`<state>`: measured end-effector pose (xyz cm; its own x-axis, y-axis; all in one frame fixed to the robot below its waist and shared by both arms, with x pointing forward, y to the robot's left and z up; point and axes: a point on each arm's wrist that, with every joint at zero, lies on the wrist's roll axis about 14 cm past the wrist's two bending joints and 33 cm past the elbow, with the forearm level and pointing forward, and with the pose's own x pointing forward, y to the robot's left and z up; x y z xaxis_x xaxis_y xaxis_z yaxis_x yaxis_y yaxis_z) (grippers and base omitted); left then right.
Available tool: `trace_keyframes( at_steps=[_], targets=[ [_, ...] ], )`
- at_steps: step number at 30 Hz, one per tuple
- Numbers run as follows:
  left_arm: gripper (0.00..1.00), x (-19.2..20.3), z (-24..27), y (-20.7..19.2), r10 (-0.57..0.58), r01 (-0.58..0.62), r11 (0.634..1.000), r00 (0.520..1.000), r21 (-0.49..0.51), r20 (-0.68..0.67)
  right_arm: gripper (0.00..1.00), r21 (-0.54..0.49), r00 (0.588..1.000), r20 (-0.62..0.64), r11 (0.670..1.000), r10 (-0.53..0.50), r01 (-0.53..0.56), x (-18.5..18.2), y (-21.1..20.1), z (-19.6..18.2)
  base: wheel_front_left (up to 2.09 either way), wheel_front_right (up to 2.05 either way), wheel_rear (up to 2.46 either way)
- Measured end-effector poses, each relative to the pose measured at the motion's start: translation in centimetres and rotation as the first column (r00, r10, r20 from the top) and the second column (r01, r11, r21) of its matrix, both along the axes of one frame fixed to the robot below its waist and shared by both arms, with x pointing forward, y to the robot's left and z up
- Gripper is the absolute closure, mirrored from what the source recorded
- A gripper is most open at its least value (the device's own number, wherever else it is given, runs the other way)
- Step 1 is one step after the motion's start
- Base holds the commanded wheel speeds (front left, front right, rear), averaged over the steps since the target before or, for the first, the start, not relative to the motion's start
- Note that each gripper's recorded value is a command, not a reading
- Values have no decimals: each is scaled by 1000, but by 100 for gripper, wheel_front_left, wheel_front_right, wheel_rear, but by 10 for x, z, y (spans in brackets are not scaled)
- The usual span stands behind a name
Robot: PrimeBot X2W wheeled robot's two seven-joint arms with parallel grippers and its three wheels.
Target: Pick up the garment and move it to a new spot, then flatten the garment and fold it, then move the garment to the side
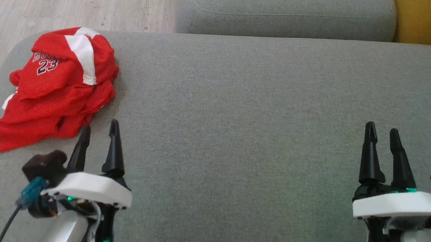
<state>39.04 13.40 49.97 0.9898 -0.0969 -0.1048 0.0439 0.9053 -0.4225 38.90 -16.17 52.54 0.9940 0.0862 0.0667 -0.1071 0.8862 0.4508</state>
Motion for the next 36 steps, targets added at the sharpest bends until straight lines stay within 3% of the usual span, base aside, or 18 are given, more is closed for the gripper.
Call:
trace_keyframes(
  at_steps=[14,22,31,34,36],
  targets=[
    [0,-1,8,-29,-136,123,979,988,161,71,0,-229,998,51,973,39,-26,-1,13,7,0,0,0],
    [0,-1,11,-42,-199,165,951,974,262,108,0,-376,998,54,926,37,-14,0,10,2,0,0,0],
    [0,-3,13,-60,-295,214,885,944,413,145,0,-508,991,100,861,92,-29,5,25,11,0,0,0],
    [0,-4,11,-62,-299,212,878,943,428,146,0,-512,988,111,859,103,-32,4,29,12,0,0,0],
    [0,-3,14,-62,-290,204,889,943,410,160,0,-484,989,114,875,92,-26,4,26,13,0,0,0]
  ],
)
